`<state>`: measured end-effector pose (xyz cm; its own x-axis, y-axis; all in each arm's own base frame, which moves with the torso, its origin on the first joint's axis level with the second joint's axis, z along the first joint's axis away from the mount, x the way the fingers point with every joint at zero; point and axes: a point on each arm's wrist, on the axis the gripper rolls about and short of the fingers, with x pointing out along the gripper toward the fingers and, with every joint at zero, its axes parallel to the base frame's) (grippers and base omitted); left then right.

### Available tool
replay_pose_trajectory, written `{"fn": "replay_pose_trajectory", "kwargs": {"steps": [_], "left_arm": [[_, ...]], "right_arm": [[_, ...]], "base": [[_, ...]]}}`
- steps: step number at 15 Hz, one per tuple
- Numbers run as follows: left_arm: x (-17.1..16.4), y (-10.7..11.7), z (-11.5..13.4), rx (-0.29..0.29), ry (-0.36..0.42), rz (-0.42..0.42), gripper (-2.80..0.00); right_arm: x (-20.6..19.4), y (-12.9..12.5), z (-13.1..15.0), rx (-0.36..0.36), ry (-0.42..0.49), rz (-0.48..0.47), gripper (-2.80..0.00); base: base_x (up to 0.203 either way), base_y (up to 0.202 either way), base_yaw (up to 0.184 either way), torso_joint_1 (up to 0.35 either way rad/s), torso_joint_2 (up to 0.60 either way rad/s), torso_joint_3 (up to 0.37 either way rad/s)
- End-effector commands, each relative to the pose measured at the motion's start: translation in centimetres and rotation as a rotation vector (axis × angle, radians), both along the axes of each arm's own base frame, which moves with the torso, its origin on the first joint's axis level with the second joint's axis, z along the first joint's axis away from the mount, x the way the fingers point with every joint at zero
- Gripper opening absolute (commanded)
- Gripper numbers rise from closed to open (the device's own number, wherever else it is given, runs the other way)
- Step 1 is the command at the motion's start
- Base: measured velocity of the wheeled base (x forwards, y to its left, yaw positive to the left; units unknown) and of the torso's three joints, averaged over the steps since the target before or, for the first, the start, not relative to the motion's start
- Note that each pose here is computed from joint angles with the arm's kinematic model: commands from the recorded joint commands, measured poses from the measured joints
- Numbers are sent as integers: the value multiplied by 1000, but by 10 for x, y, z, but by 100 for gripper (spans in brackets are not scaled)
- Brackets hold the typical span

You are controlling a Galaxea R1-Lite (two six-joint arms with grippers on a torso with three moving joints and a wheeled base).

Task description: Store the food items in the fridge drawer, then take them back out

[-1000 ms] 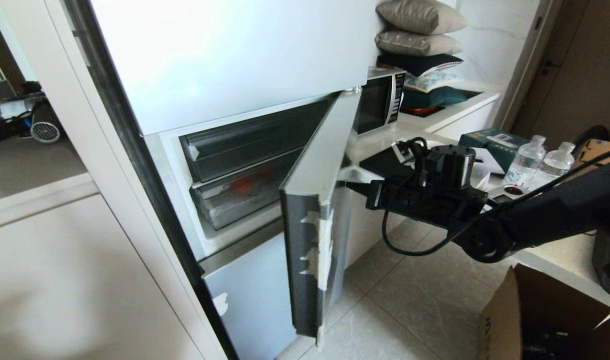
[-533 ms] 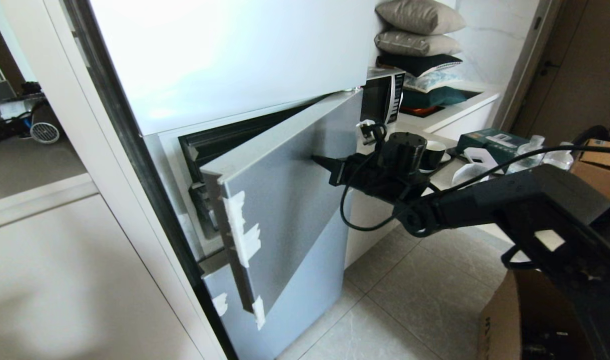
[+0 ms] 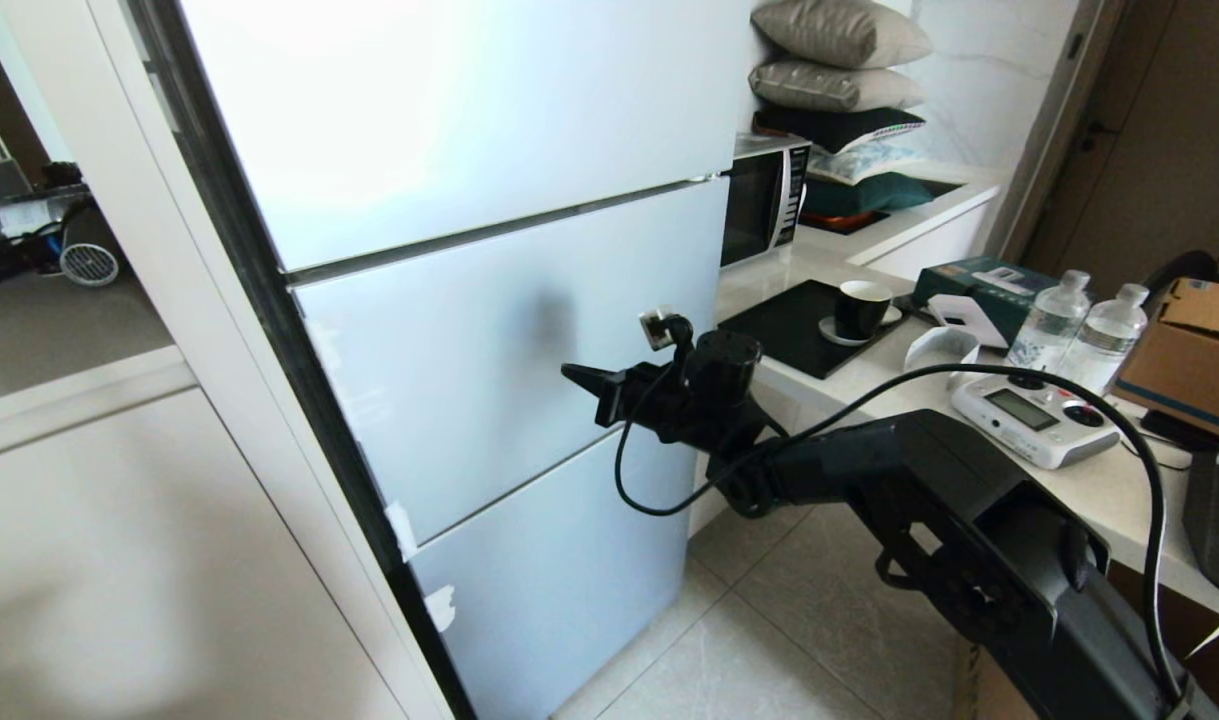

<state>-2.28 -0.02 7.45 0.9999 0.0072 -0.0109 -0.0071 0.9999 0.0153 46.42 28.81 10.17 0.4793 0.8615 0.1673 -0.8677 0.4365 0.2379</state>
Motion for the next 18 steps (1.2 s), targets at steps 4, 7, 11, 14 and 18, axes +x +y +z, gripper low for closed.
{"fn": "replay_pose_trajectory", "kwargs": {"steps": [4, 7, 11, 14, 18], "left_arm": [[0, 0, 0, 0, 1, 0, -280], [0, 0, 0, 0, 1, 0, -280], [0, 0, 0, 0, 1, 0, -280], [0, 0, 0, 0, 1, 0, -280], [0, 0, 0, 0, 1, 0, -280]], "right_arm": [[-5, -1, 17, 15, -29, 6, -280], [-19, -7, 34, -1, -22, -21, -280], [-101, -59, 83, -122, 6, -85, -280], [-200, -132, 156, -100, -83, -274, -280], [-342, -235, 187, -65, -142, -668, -280]], "base": [[0, 0, 0, 0, 0, 0], [0, 0, 0, 0, 0, 0], [0, 0, 0, 0, 0, 0], [0, 0, 0, 0, 0, 0], [0, 0, 0, 0, 0, 0]]}}
